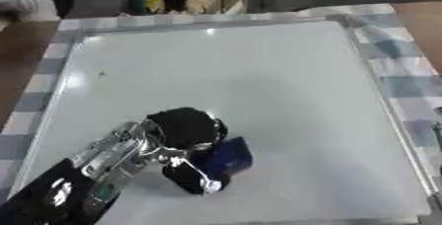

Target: Wipe the whiteboard clean with a brush.

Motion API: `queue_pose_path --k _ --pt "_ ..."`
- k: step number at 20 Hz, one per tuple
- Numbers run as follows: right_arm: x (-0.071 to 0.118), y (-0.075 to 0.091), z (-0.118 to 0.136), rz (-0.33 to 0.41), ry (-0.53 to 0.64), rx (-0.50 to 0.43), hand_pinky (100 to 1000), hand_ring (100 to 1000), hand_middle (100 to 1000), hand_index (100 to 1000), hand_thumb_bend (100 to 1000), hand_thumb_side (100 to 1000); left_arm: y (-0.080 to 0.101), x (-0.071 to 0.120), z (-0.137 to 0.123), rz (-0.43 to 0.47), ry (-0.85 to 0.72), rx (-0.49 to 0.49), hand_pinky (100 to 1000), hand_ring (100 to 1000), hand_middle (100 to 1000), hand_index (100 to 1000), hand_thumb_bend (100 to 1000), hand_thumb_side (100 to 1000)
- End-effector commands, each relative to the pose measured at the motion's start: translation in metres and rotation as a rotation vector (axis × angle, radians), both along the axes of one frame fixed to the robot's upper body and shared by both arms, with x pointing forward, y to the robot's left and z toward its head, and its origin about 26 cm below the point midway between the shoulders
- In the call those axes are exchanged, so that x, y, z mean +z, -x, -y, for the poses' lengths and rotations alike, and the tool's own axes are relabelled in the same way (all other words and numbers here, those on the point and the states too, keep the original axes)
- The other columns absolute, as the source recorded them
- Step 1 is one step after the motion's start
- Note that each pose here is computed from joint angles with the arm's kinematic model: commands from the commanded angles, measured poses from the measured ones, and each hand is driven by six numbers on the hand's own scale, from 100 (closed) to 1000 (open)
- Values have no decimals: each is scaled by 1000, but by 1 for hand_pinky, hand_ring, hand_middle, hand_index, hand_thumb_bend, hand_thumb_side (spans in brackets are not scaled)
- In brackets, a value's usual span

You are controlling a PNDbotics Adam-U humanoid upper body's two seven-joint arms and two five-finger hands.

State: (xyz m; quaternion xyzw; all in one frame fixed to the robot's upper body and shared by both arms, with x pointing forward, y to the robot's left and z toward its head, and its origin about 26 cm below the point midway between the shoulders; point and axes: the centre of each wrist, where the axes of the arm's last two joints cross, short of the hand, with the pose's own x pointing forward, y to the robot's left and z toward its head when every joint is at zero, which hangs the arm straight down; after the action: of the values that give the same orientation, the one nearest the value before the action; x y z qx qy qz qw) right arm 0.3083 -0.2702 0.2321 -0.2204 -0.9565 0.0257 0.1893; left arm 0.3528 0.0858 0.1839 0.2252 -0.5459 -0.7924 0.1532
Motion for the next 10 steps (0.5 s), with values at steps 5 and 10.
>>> queue_pose_path --k 5,10 --pt "7 2 -1 22 6 11 756 844 713 798 100 887 0 3 -1 -4 19 3 363 547 594 258 213 650" --pt "6 2 -1 21 7 12 756 844 711 795 100 887 -1 4 -3 1 26 11 332 529 539 254 175 628"
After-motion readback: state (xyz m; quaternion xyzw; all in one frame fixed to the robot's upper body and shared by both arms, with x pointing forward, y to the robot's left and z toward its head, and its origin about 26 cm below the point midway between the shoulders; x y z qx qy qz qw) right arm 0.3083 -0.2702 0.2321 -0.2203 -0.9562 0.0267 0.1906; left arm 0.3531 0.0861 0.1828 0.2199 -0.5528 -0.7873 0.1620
